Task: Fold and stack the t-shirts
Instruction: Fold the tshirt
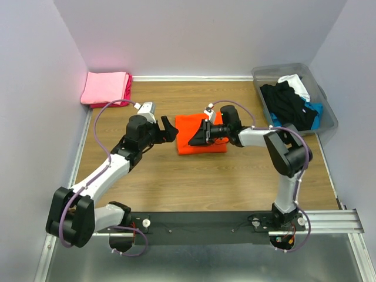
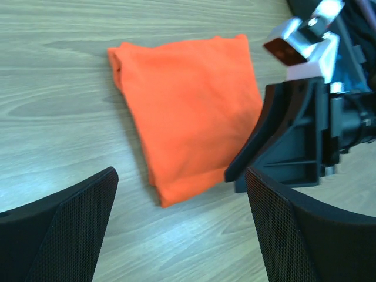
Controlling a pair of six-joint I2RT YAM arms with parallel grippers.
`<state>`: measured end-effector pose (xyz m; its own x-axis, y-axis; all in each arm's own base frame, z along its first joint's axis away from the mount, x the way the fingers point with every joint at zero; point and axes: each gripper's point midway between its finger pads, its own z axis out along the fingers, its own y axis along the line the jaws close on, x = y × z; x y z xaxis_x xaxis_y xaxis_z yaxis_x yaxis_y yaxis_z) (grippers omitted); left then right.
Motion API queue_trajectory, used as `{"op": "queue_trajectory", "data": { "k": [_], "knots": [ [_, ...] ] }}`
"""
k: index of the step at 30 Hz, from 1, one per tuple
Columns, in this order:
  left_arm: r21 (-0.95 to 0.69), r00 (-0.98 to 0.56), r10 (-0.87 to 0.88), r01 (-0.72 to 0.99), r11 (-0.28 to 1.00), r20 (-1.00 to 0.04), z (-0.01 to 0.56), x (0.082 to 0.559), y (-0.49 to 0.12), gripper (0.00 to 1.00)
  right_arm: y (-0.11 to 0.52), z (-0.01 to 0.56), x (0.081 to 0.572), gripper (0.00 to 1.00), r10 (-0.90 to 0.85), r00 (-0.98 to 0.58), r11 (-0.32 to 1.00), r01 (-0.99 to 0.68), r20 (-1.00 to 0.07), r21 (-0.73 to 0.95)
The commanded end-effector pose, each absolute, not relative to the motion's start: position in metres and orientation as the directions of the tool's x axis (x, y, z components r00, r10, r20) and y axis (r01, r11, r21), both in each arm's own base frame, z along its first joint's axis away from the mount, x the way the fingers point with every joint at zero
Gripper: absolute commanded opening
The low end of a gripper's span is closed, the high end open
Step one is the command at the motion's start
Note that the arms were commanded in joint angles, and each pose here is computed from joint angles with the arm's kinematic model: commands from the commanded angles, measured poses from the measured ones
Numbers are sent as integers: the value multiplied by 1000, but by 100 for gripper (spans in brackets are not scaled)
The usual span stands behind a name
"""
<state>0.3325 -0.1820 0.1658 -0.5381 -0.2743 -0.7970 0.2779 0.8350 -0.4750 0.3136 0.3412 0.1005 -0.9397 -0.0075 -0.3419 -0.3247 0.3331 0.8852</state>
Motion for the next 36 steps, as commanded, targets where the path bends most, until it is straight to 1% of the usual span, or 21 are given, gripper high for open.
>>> {"op": "queue_trajectory", "data": {
  "k": [1,4,5,7,11,12,15,16,19,22,23,26,27,30,36],
  "knots": [
    [-404,-533,-246,203,892,-810,152,326,-159,97,339,41,328,41,71,-963,408,-208,-258,889],
    [-399,-529,-247,194,896,-812,150,323,-155,97,338,15,334,41,87,-966,449,-180,-244,875],
    [-399,-529,-247,192,897,-811,150,322,-155,97,336,1,332,41,84,-971,464,-159,-222,872],
    [-398,-539,-246,186,898,-806,145,321,-154,97,337,-2,332,41,77,-973,463,-157,-216,873],
    [-411,-550,-250,191,891,-797,144,321,-157,97,334,21,329,41,64,-965,451,-199,-254,870],
    [-413,-552,-251,190,891,-796,143,322,-158,97,331,41,333,41,70,-954,442,-234,-293,866],
    [-417,-563,-248,192,889,-788,140,323,-160,97,319,57,333,41,52,-941,463,-273,-334,843],
    [-415,-569,-244,191,890,-785,137,323,-161,97,311,71,338,41,66,-929,460,-296,-364,837],
    [-420,-581,-241,196,886,-778,133,324,-164,97,287,75,341,41,85,-922,467,-297,-377,833],
    [-425,-590,-240,197,884,-771,130,325,-166,97,265,55,335,41,93,-937,475,-256,-338,842],
    [-430,-593,-243,196,881,-768,129,326,-167,97,259,41,330,41,87,-945,485,-237,-316,842],
    [-439,-596,-245,202,876,-765,130,327,-170,97,247,16,326,41,79,-954,504,-213,-290,837],
    [-443,-601,-249,198,874,-760,129,328,-171,97,243,2,320,41,79,-963,515,-181,-257,837],
    [-450,-603,-260,185,874,-754,128,328,-170,97,228,-18,317,40,107,-968,537,-135,-226,833],
    [-451,-604,-272,165,877,-750,124,327,-168,97,227,12,325,41,109,-949,532,-195,-295,824]
  ]
}}
